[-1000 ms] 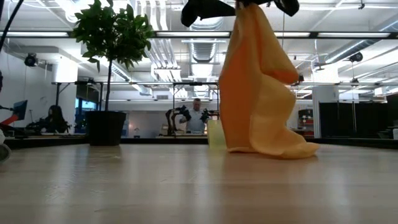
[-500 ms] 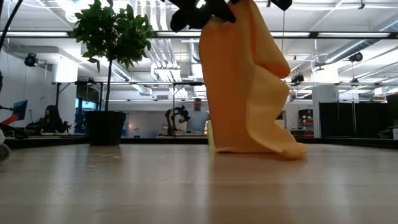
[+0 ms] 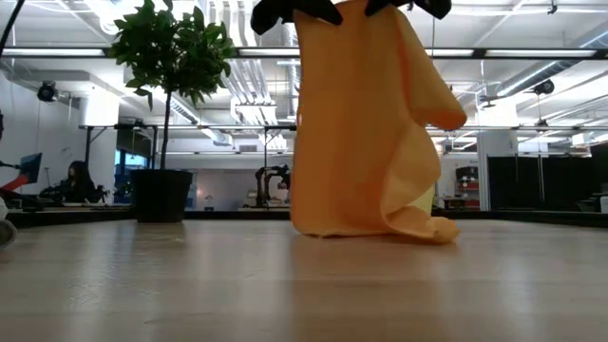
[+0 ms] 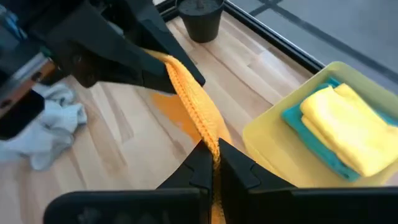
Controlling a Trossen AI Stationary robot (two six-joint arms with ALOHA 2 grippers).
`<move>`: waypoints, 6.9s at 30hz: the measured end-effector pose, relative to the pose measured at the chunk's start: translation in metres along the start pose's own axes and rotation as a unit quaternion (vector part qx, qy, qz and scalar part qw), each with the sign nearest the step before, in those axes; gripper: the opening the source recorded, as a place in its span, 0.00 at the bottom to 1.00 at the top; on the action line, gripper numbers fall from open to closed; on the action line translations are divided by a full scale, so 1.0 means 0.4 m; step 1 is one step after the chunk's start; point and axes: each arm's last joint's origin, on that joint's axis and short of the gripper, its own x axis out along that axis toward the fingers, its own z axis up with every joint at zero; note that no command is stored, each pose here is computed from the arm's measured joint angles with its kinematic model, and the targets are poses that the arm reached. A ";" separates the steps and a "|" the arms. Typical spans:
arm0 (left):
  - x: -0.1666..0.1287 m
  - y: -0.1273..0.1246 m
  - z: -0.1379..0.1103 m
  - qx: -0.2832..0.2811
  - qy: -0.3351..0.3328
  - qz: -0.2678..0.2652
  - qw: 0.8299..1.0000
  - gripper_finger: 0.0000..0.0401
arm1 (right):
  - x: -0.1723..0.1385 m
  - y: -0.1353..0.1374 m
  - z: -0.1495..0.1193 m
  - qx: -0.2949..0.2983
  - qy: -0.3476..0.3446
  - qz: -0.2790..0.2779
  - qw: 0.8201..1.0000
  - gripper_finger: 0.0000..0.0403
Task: Fold microfiber towels
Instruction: Fold the orange microfiber towel
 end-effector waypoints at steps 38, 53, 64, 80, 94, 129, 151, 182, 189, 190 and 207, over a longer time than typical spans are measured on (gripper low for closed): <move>-0.076 0.008 0.096 0.009 0.032 -0.080 0.996 0.00 | 0.196 -0.037 -0.255 -0.105 0.035 -0.057 0.992 0.10; -0.077 0.012 0.075 0.054 0.070 -0.076 0.993 0.00 | 0.050 -0.035 -0.220 -0.112 0.005 -0.003 0.994 0.02; -0.099 0.014 0.057 0.138 0.111 -0.139 0.974 0.00 | -0.094 -0.061 -0.172 -0.122 0.040 0.068 0.989 0.02; -0.199 -0.101 0.014 0.150 0.164 -0.250 0.942 0.00 | -0.172 -0.009 -0.256 -0.128 0.068 0.160 0.976 0.02; -0.302 -0.351 -0.022 -0.066 0.102 -0.310 0.943 0.00 | -0.329 0.078 -0.324 -0.123 0.076 0.361 0.921 0.02; -0.110 -0.312 -0.213 0.046 0.192 0.003 0.980 0.00 | -0.100 -0.005 -0.444 -0.080 0.134 0.110 0.982 0.02; 0.051 -0.119 -0.416 0.076 0.223 -0.023 0.972 0.00 | 0.077 -0.138 -0.445 0.012 0.151 -0.015 0.988 0.02; 0.154 0.082 -0.377 0.068 0.221 -0.022 0.973 0.34 | 0.143 -0.236 -0.404 0.066 0.179 -0.054 0.980 0.20; 0.092 0.091 -0.326 0.035 0.249 -0.059 0.966 0.49 | 0.114 -0.208 -0.367 0.041 0.153 -0.011 0.987 0.31; 0.079 0.090 -0.322 0.027 0.253 -0.082 0.964 0.49 | 0.108 -0.197 -0.365 0.030 0.150 0.010 0.988 0.32; -0.153 -0.253 -0.353 0.135 0.188 -0.309 0.922 0.40 | -0.062 0.037 -0.551 -0.142 0.138 0.237 0.951 0.27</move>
